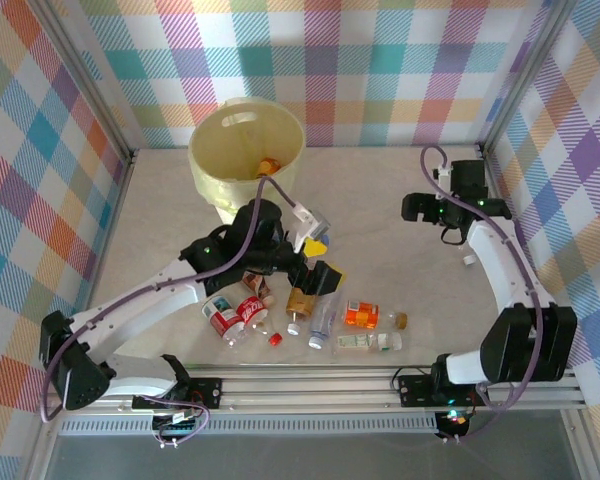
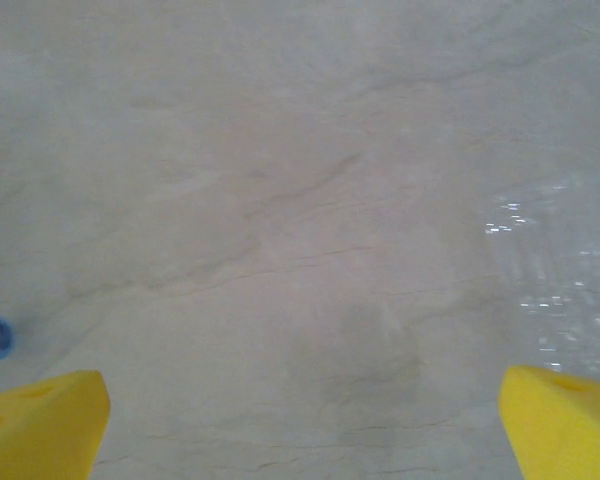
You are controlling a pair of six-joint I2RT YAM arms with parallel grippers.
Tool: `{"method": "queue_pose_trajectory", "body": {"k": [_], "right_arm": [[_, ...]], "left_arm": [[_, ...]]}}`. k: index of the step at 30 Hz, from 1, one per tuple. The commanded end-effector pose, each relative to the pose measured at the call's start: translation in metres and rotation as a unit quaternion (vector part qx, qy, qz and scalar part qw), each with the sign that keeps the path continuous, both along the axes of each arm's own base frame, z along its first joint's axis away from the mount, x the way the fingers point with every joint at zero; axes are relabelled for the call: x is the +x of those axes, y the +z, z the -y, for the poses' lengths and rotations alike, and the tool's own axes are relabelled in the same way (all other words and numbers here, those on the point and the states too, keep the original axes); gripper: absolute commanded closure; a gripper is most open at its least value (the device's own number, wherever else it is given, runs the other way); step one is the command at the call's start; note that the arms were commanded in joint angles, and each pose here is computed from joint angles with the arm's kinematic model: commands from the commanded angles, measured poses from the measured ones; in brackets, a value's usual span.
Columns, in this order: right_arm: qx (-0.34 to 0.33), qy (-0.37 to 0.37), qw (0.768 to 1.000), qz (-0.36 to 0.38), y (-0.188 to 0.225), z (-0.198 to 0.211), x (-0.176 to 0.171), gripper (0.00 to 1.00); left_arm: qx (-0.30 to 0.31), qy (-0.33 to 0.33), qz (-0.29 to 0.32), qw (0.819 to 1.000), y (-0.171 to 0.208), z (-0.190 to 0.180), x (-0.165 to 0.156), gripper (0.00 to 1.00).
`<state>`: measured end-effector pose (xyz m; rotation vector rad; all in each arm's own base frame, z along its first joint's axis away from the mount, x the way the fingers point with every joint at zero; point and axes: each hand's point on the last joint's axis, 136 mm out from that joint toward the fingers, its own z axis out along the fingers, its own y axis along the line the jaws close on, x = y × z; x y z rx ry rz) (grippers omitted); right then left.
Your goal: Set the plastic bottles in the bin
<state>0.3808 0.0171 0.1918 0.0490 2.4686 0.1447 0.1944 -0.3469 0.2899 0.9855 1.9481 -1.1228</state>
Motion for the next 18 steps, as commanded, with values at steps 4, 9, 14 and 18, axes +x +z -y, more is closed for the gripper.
{"method": "queue_pose_trajectory", "body": {"k": [4,9,14,18], "right_arm": [[-0.051,-0.016,0.997,-0.058,-0.027,0.026,0.013,0.00],[-0.112,-0.059,0.985,-0.113,-0.056,0.057,0.026,0.00],[-0.155,-0.091,0.972,-0.150,-0.078,0.081,0.035,0.00],[-0.184,-0.109,0.962,-0.169,-0.091,0.095,0.037,0.00]], "left_arm": [[-0.078,0.113,0.108,0.985,0.038,-0.024,0.024,0.00],[-0.075,0.155,0.123,0.977,0.034,-0.037,0.033,0.00],[-0.065,0.172,0.135,0.974,0.032,-0.044,0.037,0.00],[-0.057,0.169,0.137,0.974,0.031,-0.044,0.037,0.00]]}}
